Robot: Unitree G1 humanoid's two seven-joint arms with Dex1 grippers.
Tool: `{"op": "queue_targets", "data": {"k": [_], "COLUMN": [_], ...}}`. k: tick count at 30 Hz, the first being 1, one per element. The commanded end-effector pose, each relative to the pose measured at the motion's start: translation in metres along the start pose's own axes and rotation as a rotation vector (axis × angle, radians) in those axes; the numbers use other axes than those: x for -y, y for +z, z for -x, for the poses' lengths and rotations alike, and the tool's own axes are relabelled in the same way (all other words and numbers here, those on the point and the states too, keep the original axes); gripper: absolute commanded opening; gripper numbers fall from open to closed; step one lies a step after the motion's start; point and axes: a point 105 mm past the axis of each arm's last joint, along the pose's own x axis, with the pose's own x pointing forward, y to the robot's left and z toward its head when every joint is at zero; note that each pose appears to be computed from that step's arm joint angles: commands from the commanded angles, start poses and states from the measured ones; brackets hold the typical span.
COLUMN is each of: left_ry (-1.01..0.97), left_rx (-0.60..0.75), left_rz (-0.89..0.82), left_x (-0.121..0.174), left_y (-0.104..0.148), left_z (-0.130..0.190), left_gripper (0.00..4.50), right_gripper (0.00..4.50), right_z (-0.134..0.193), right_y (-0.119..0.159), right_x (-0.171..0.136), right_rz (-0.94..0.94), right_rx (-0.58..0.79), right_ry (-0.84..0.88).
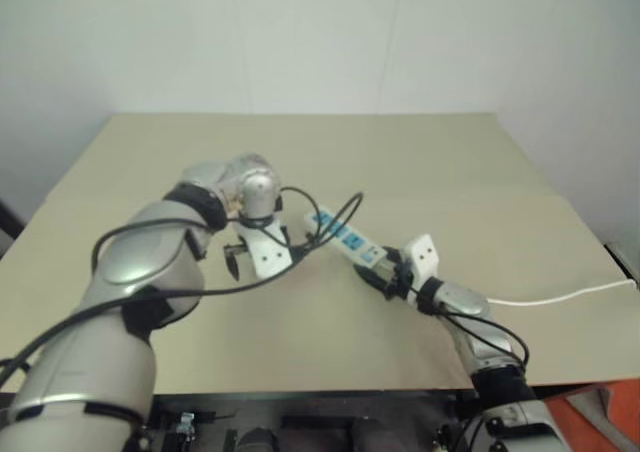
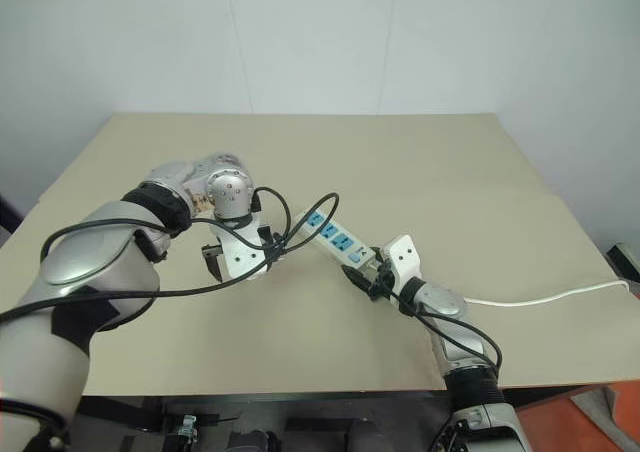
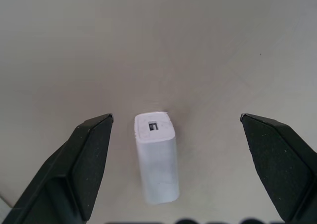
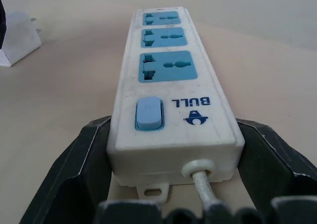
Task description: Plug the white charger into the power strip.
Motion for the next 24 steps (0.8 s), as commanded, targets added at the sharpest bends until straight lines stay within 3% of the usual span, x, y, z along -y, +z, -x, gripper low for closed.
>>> {"op": "queue_targets", "data": {"k": [1, 24], "left_ry": [0.037, 0.052], "left_rx": [-0.046, -0.095], "left_rz": [-0.011, -0.009], "left_x": [-0.003, -0.009], "left_y": [-0.005, -0.01], "left_z": [0.001, -0.014], "left_gripper": [4.5, 4.5], "right_gripper": [3.42, 3.42], "right_z": [0.004, 0.003], "right_y": [-0.034, -0.038], "right_x": [-0.012, -0.012], "right_rz": [-0.039, -0.032], "right_rx": [-0.128, -0.141], "right_ry": [0.031, 0.015]}}
